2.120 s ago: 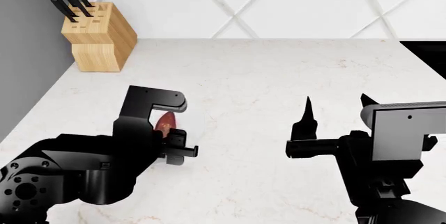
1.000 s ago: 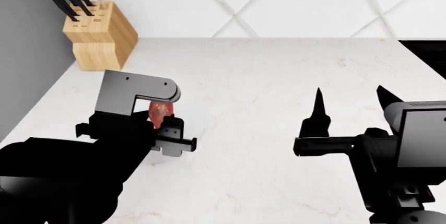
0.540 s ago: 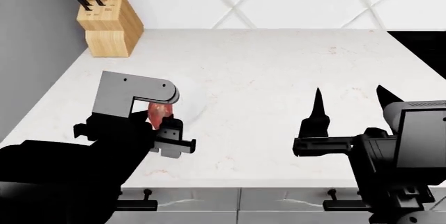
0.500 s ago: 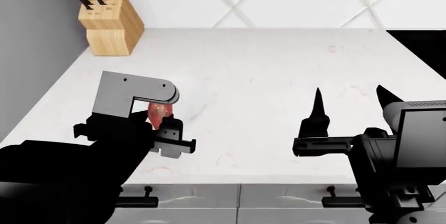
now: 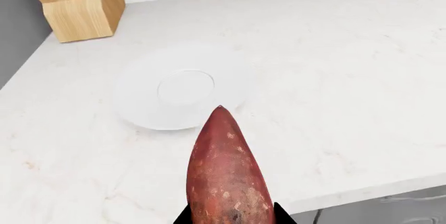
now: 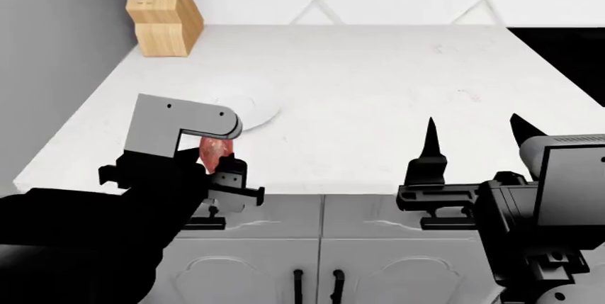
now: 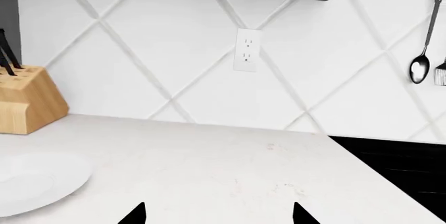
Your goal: Place the sweet potato on the top rack of the oven.
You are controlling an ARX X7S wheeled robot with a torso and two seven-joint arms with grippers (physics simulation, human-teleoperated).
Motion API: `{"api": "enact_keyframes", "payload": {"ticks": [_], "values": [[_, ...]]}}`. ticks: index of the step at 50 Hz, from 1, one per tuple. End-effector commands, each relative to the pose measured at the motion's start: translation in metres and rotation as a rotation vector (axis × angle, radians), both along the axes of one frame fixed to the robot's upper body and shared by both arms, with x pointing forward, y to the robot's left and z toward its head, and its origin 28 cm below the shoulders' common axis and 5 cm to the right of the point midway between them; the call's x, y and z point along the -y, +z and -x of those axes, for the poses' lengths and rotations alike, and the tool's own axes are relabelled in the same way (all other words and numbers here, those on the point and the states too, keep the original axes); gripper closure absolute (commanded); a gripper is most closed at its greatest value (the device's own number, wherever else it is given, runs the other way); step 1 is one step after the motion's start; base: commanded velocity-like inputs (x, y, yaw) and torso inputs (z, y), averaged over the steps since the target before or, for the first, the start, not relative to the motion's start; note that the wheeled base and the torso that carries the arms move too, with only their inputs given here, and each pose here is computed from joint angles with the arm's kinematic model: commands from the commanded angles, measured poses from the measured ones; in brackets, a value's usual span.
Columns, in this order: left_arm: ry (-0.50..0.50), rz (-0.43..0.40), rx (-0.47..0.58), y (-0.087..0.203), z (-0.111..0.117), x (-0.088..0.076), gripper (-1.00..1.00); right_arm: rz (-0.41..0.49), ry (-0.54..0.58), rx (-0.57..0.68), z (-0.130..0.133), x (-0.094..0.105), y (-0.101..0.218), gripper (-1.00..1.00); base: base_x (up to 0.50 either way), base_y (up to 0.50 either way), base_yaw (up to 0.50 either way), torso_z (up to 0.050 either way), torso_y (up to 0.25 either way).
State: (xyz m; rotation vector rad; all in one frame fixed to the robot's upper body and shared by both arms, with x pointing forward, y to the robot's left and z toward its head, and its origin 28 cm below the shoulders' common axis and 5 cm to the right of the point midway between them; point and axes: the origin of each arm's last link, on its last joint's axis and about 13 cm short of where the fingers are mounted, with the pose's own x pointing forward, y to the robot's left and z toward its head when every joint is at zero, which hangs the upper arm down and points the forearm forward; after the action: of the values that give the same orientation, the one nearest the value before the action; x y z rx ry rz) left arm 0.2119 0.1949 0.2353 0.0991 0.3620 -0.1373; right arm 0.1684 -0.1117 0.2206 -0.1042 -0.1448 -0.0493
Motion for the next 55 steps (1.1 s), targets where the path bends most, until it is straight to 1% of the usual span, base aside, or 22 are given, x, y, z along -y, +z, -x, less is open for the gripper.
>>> {"api": "enact_keyframes", "payload": {"ticks": [1,55], "values": [[0.006,0.006,0.003,0.0003,0.0003,-0.0010,1.00,0.002,0.002,0.002,0.0002,-0.0010,0.0012,-1.00,-0.30,0.00,0.00,0.000,0.000],[0.000,-0.002,0.006,-0.0018,-0.0023,-0.0012,1.00,0.003,0.000,0.002,-0.0018,-0.0009,-0.0011,-1.00,-0.32,0.00,0.00,0.000,0.000]]}}
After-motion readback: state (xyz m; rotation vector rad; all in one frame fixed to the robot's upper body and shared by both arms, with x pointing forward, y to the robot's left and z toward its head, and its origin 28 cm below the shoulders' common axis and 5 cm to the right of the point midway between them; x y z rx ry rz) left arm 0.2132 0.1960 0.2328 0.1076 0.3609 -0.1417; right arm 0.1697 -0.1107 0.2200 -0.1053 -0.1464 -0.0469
